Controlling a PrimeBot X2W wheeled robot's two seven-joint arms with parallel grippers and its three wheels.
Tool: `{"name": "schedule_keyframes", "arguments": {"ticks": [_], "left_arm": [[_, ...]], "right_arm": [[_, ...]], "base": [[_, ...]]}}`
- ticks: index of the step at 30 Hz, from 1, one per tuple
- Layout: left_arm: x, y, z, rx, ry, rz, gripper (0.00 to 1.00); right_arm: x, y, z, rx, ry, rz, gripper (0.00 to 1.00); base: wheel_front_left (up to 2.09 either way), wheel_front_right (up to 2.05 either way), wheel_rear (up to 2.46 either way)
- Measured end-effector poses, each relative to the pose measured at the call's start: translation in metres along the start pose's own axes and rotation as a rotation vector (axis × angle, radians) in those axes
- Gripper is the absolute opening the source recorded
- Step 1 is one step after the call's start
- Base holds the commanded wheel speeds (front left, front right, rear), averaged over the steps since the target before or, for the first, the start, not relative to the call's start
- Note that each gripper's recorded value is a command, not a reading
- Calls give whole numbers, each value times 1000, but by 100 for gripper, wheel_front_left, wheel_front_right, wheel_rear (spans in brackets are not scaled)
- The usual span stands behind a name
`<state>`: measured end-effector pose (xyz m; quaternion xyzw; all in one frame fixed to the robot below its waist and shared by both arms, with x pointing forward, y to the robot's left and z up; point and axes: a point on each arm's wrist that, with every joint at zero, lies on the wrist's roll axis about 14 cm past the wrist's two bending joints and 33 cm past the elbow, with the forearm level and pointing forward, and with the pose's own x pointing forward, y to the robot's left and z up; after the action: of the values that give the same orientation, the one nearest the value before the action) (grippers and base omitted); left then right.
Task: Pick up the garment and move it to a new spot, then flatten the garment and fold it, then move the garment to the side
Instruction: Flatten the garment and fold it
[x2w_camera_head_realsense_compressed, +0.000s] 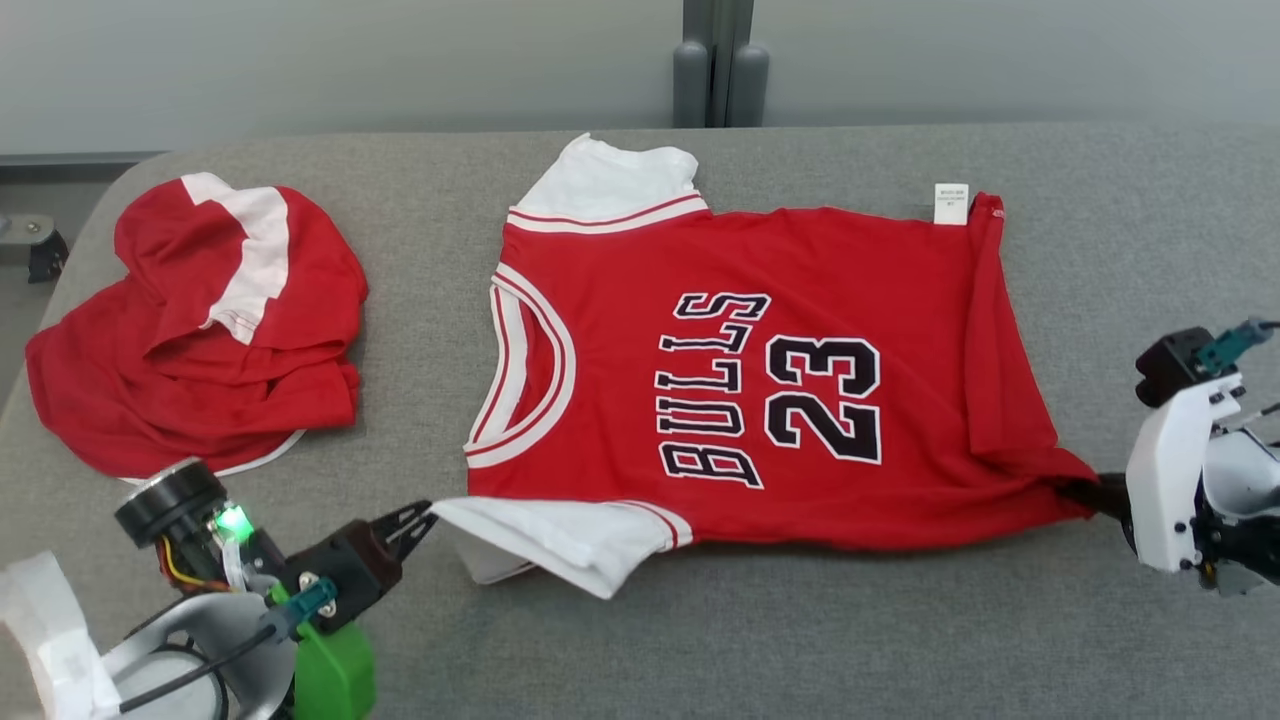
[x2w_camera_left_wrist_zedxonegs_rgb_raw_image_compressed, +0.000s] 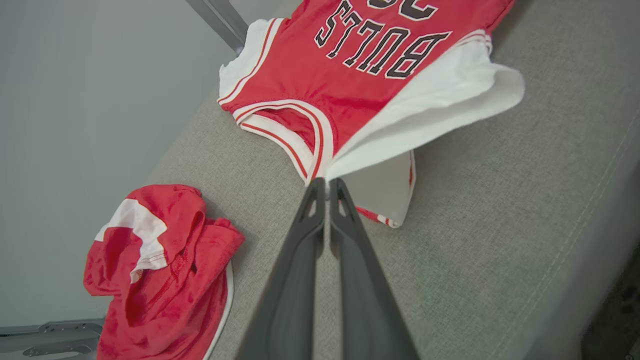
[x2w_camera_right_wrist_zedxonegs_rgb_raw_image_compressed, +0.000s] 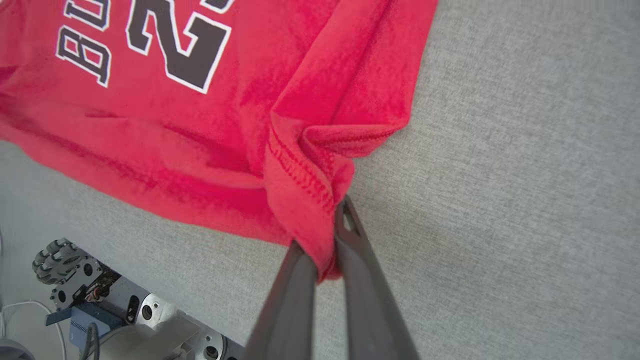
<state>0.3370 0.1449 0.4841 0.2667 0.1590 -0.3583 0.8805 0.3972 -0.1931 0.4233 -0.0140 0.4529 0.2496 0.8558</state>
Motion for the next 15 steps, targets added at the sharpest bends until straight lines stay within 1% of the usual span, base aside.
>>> {"name": "schedule_keyframes", "arguments": {"ticks": [5,15], "left_arm": [[27,17,-1,31,16,-4,0],[77,51,-6,65,30,2,0]], "right_arm": [[13,-5,21,33,-12,8,0],[39,-27,32,84,-1,-22,0]], "base": [[0,0,0],[0,0,0]]}}
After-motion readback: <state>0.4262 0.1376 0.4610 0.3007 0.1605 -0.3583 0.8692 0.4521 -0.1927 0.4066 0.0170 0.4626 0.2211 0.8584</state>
